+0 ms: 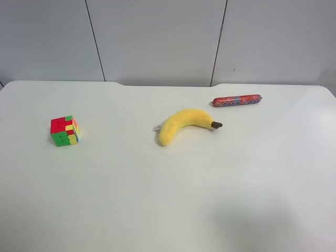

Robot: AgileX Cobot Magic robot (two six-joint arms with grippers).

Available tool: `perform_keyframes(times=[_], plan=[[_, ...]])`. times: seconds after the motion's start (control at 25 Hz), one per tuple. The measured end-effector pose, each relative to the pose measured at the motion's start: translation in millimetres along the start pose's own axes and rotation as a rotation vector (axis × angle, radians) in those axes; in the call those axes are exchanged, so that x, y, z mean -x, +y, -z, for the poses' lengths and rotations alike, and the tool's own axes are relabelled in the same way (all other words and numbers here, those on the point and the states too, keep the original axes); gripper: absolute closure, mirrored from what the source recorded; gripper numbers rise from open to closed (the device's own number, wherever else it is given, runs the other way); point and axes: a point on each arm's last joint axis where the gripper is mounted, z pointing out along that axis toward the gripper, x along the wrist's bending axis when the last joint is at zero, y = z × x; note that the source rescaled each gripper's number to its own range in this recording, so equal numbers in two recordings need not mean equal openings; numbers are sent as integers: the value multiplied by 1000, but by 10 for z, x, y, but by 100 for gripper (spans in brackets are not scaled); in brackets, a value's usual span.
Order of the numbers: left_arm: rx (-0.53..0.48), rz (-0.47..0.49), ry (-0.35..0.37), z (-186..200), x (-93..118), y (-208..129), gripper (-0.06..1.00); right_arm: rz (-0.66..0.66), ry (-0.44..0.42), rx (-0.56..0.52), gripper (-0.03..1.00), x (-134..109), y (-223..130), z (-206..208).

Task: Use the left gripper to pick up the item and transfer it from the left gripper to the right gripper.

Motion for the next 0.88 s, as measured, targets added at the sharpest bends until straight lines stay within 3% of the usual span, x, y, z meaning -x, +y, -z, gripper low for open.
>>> perform_keyframes(times=[0.88], plan=[[0,1,0,0,0,0,-6,0,0,0,-3,0,0,0]])
